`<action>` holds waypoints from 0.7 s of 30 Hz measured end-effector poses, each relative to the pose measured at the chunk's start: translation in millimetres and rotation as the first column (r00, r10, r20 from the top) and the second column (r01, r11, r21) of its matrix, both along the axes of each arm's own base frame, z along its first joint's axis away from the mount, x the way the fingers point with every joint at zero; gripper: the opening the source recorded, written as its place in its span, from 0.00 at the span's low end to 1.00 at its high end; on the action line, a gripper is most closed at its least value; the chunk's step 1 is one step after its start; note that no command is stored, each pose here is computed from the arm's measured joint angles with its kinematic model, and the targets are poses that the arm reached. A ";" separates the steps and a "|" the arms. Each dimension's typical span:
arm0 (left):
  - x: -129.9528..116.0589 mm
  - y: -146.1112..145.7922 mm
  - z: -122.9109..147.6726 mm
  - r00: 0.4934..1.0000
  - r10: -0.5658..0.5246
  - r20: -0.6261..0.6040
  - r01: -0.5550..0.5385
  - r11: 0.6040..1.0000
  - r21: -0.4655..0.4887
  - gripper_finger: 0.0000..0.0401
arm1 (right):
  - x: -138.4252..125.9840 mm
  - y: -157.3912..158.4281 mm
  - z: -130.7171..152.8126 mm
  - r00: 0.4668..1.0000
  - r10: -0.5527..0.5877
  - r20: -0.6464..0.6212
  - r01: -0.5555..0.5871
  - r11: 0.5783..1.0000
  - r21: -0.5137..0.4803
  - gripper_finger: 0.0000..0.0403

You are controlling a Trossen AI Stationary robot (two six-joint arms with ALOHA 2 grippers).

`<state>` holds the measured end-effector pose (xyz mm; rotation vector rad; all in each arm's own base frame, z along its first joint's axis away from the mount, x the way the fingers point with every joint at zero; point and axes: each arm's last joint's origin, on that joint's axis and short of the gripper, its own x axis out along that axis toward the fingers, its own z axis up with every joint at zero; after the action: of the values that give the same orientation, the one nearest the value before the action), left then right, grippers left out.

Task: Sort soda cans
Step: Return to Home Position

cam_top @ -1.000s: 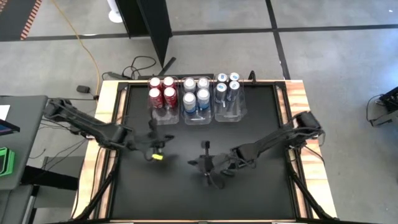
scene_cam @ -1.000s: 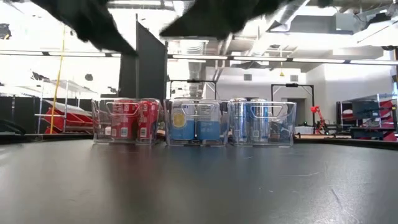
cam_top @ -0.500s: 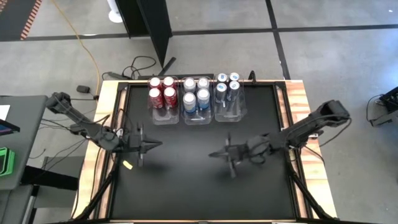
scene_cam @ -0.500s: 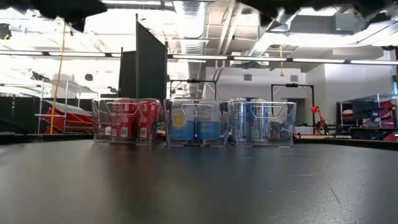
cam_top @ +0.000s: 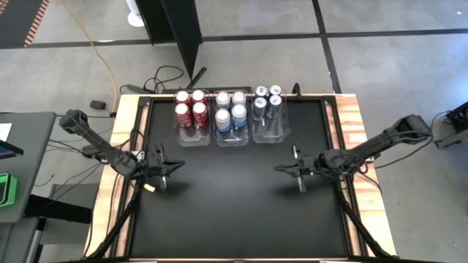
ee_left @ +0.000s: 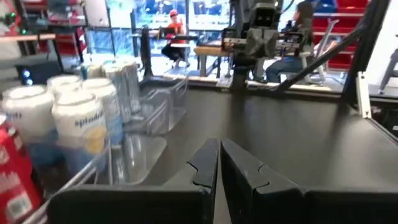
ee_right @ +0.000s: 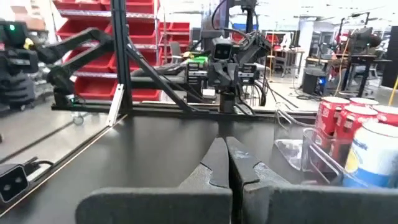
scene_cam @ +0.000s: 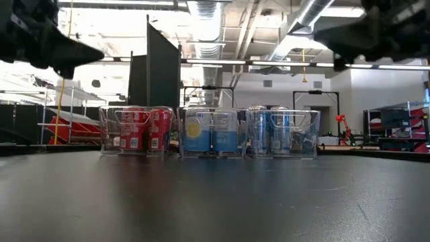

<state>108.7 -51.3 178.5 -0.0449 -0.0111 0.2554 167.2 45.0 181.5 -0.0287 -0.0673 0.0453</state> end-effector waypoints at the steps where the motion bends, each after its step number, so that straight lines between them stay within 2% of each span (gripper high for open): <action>1: -0.2 0.2 -2.1 1.000 0.005 -0.006 -0.005 1.000 -0.008 0.04 | -4.2 -1.5 -3.4 1.000 0.000 0.008 0.000 1.000 0.007 0.00; 7: -1.0 1.6 -4.3 0.999 0.045 -0.009 -0.045 0.999 -0.009 0.04 | -18.7 -6.1 -16.2 1.000 -0.001 0.026 0.000 1.000 0.031 0.00; 11: -2.6 5.8 -4.4 0.980 0.199 -0.005 -0.199 0.980 -0.023 0.04 | -19.3 -6.3 -15.4 1.000 -0.001 0.029 0.000 0.999 0.032 0.00; 13: -4.4 8.9 -4.4 0.948 0.319 0.008 -0.318 0.946 -0.068 0.04 | -19.2 -6.3 -16.8 1.000 -0.001 0.016 0.001 1.000 0.029 0.00; 16: -7.4 12.8 -4.3 0.879 0.475 0.026 -0.469 0.874 -0.128 0.04 | -19.3 -6.3 -16.3 1.000 -0.001 0.021 0.000 0.999 0.037 0.00; 19: -10.7 15.9 -2.9 0.790 0.613 0.037 -0.600 0.783 -0.163 0.04 | -19.3 -6.3 -16.6 1.000 -0.001 0.018 0.000 0.999 0.042 0.00; 21: -10.4 17.0 0.9 0.773 0.634 0.040 -0.619 0.766 -0.171 0.04 | -19.3 -6.3 -16.6 1.000 -0.001 0.018 0.000 0.999 0.048 0.00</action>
<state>98.3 -34.3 179.3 -0.2058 -0.1046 0.9355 148.0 38.7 164.9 0.0187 -0.0866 0.0433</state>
